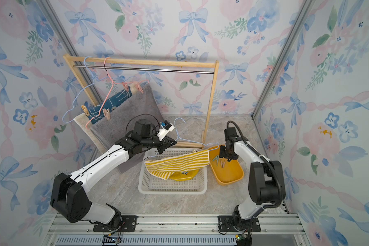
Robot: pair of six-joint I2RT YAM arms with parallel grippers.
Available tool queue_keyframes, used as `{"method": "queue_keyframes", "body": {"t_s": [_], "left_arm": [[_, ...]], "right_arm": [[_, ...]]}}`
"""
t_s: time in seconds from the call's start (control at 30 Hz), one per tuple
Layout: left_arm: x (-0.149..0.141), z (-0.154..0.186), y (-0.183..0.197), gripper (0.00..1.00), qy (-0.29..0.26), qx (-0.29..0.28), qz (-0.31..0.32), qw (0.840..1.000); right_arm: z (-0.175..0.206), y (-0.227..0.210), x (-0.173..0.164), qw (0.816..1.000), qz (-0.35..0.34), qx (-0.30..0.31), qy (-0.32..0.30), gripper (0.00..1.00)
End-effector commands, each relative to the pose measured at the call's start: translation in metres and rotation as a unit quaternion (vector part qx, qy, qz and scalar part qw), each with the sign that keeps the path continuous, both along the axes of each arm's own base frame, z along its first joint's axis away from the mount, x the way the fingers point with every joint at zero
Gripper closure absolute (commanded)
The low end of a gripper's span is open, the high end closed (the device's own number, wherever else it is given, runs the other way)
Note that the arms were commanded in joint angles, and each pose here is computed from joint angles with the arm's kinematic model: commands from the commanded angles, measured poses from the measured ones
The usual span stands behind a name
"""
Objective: Remove the clothespins securing towels to the hanger
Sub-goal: Place the clothespin in the storage box.
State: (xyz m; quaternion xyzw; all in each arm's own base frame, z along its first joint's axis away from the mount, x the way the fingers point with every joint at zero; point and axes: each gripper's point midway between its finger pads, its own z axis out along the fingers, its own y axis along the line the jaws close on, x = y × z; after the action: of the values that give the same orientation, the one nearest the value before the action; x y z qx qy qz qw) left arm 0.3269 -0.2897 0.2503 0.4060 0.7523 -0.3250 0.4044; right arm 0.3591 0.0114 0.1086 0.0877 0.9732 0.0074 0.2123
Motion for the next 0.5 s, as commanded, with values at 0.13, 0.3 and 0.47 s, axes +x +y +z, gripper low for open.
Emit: {"method": "queue_keyframes", "body": {"t_s": [0.13, 0.3, 0.47], "left_arm": [[-0.003, 0.006, 0.002, 1.00, -0.012, 0.001, -0.002, 1.000], [0.002, 0.001, 0.002, 1.00, 0.000, 0.001, 0.000, 1.000], [0.004, -0.003, 0.003, 1.00, 0.007, 0.003, 0.003, 1.000]], "right_arm": [[0.169, 0.008, -0.015, 0.963, 0.032, 0.034, -0.266, 0.35], [0.221, 0.103, -0.053, 0.888, 0.260, 0.033, -0.379, 0.36], [0.200, 0.191, -0.093, 0.812, 0.449, 0.007, -0.373, 0.38]]}}
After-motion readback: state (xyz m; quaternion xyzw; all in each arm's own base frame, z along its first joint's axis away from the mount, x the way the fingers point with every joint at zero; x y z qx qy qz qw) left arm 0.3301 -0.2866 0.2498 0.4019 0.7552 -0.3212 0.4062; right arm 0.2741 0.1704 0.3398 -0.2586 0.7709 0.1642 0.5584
